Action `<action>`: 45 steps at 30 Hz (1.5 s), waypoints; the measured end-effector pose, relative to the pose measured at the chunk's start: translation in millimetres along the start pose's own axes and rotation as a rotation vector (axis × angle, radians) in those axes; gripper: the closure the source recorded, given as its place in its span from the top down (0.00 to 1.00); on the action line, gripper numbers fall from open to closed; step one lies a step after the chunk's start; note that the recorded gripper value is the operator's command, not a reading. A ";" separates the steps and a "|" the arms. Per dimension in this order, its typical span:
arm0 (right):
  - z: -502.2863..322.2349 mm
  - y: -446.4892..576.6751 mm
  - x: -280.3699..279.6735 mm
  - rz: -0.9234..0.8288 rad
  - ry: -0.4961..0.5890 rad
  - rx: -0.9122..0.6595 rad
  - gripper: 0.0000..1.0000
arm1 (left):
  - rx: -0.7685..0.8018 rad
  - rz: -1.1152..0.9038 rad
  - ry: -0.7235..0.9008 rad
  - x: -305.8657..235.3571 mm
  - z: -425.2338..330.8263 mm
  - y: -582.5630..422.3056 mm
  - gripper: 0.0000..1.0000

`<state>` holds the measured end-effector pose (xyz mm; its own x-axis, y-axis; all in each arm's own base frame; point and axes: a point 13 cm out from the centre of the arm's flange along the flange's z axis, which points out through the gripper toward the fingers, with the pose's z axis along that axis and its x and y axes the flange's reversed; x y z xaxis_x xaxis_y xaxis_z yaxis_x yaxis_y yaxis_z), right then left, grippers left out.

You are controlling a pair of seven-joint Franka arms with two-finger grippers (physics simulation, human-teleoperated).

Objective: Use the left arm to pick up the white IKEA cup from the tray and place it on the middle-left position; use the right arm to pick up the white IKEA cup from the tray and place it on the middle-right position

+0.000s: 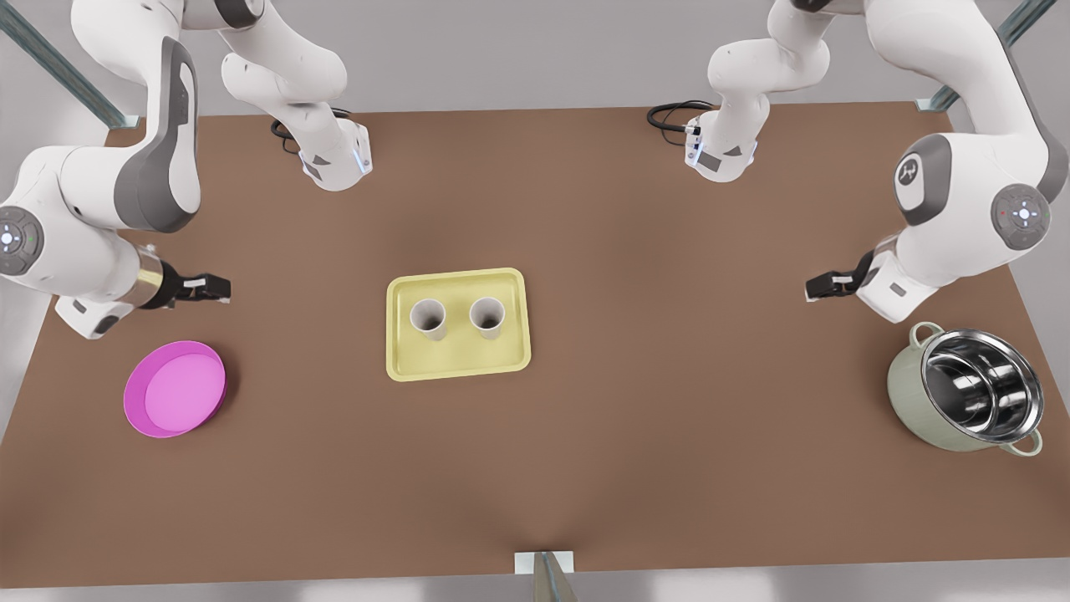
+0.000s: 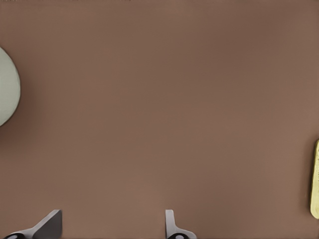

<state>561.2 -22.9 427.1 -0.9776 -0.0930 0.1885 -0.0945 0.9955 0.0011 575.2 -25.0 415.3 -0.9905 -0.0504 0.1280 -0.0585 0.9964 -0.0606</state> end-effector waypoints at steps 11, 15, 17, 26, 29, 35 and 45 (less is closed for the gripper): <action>111.2 175.2 -39.6 -0.240 0.060 0.002 1.00 | -0.025 0.355 -0.035 21.7 41.5 -218.1 1.00; 152.0 250.8 -47.4 -0.263 0.038 0.001 1.00 | -0.145 0.496 0.003 60.4 129.4 -318.3 1.00; 172.9 262.5 -44.7 -0.229 0.037 -0.018 1.00 | -0.143 0.504 -0.032 47.8 156.1 -372.6 1.00; 247.5 271.9 -14.8 -0.093 0.000 -0.052 1.00 | -0.043 0.380 -0.181 35.6 215.9 -495.6 1.00; 270.6 269.6 -4.7 -0.061 -0.004 -0.051 1.00 | -0.037 0.351 -0.187 52.9 240.5 -518.7 1.00; 300.6 270.1 -4.3 -0.013 -0.017 -0.051 1.00 | -0.065 0.285 -0.184 82.5 293.6 -531.7 0.99; 328.4 273.2 -6.3 0.036 0.001 -0.069 0.19 | -0.059 0.156 -0.200 79.2 335.6 -532.0 0.98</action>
<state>479.9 244.1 103.6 -0.9801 -0.0575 0.1902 -0.0465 0.9970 0.0616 486.1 -581.8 125.4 -0.9923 0.0974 -0.0768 0.0981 0.9952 -0.0055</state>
